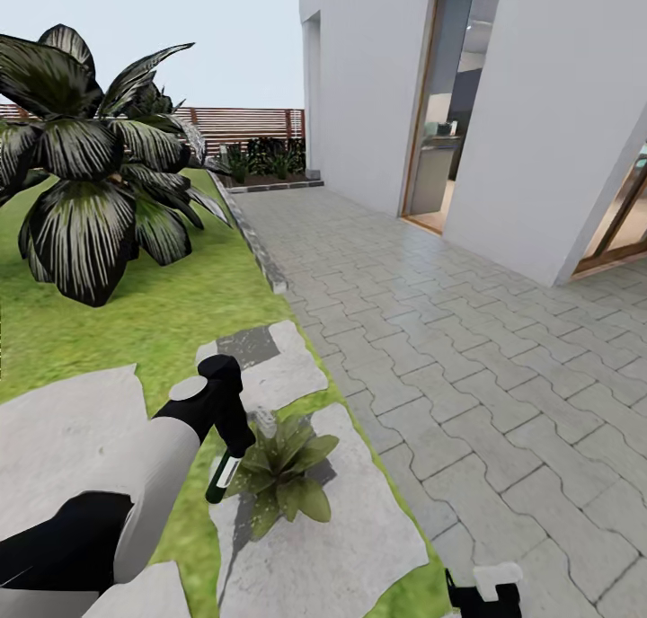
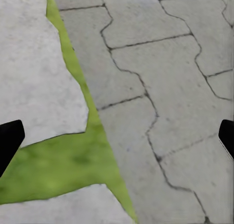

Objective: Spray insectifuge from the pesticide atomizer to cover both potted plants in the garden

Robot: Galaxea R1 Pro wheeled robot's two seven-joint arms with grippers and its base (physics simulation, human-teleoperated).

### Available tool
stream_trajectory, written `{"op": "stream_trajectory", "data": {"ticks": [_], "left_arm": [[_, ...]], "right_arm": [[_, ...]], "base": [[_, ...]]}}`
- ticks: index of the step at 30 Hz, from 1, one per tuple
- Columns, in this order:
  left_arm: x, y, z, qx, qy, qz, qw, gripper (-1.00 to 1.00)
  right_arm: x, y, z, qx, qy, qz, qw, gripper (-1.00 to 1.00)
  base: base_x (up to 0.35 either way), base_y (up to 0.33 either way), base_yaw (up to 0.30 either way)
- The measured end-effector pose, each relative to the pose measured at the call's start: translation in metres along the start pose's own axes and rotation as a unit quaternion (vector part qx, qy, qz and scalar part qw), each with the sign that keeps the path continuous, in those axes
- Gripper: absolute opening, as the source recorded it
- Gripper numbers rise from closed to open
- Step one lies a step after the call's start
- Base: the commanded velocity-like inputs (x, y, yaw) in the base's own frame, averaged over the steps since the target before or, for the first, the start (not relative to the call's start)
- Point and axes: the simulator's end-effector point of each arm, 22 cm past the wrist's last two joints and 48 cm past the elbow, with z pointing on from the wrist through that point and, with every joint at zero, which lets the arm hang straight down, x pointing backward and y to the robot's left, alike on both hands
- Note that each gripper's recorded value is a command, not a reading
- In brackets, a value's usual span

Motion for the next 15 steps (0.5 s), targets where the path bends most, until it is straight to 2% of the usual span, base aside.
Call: {"op": "stream_trajectory", "data": {"ticks": [7,11,15], "left_arm": [[0.0031,-0.0037,0.0051,0.007,0.007,0.000,1.0000,-1.00],[0.0036,-0.0044,0.0062,0.009,0.008,0.000,0.9999,-1.00],[0.0039,-0.0047,0.0067,0.009,0.009,0.000,0.9999,-1.00]], "right_arm": [[-0.0004,0.0015,0.0001,0.000,0.000,0.001,1.0000,1.00],[-0.0004,0.0016,0.0001,0.000,0.000,0.001,1.0000,1.00],[-0.0003,0.0016,0.0001,0.000,0.000,0.001,1.0000,1.00]], "base": [[0.185,-0.205,0.263],[0.078,-0.183,0.277],[0.015,-0.050,0.277]]}}
